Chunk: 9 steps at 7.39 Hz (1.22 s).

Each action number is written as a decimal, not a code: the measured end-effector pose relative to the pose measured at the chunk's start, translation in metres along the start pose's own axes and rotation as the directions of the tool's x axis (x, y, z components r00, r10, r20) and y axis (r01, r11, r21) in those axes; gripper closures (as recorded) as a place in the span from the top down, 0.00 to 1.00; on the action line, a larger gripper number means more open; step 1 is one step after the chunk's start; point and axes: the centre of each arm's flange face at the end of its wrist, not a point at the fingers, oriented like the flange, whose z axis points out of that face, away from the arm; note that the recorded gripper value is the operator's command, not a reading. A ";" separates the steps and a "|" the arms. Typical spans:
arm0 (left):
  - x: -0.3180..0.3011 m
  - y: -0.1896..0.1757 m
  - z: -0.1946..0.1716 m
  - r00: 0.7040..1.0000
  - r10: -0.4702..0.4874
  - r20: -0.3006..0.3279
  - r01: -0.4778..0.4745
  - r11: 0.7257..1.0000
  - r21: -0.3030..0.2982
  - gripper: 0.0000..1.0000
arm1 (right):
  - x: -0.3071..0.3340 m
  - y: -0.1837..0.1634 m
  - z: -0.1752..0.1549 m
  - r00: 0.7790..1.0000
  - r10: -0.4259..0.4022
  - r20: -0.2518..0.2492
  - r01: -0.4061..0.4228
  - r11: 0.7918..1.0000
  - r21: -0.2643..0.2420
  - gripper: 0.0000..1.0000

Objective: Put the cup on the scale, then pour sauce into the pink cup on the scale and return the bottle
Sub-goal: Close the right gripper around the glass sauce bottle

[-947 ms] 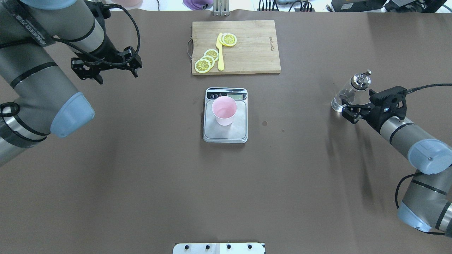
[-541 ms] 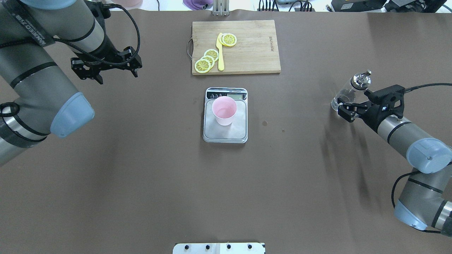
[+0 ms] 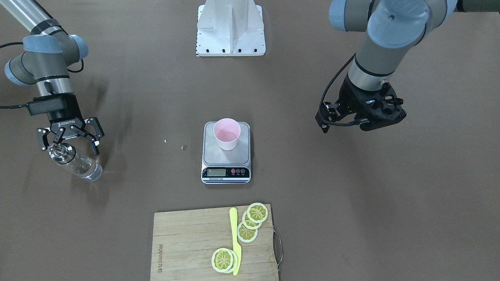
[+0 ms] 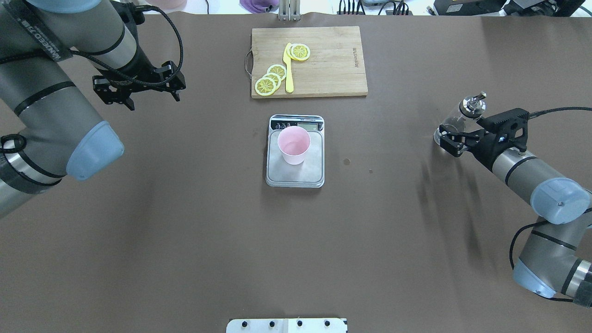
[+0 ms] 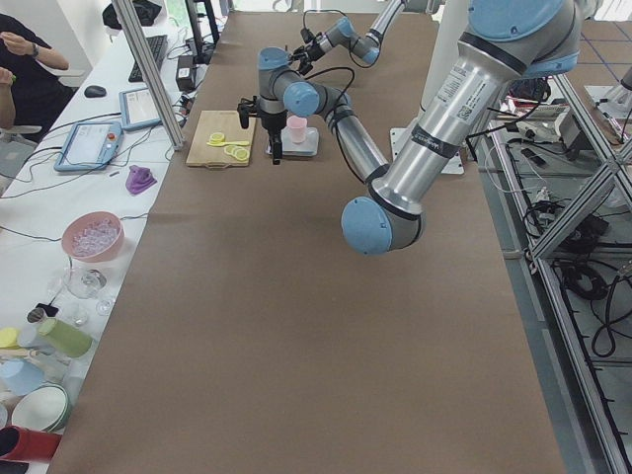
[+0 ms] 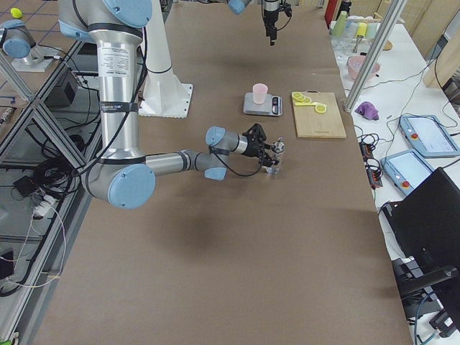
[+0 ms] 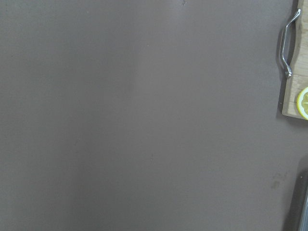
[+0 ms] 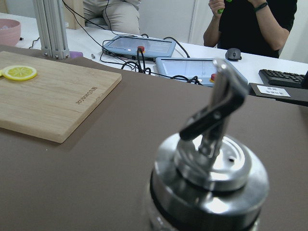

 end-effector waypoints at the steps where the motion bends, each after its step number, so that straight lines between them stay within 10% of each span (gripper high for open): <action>1: 0.001 0.000 -0.001 1.000 -0.002 -0.001 0.002 1.000 0.001 0.99 | 0.001 0.000 0.000 1.000 0.012 -0.002 -0.012 1.000 -0.001 1.00; 9: 0.003 -0.003 0.004 1.000 -0.012 0.004 0.012 1.000 -0.002 0.99 | 0.009 0.005 0.010 0.999 0.046 -0.006 -0.046 0.999 -0.027 1.00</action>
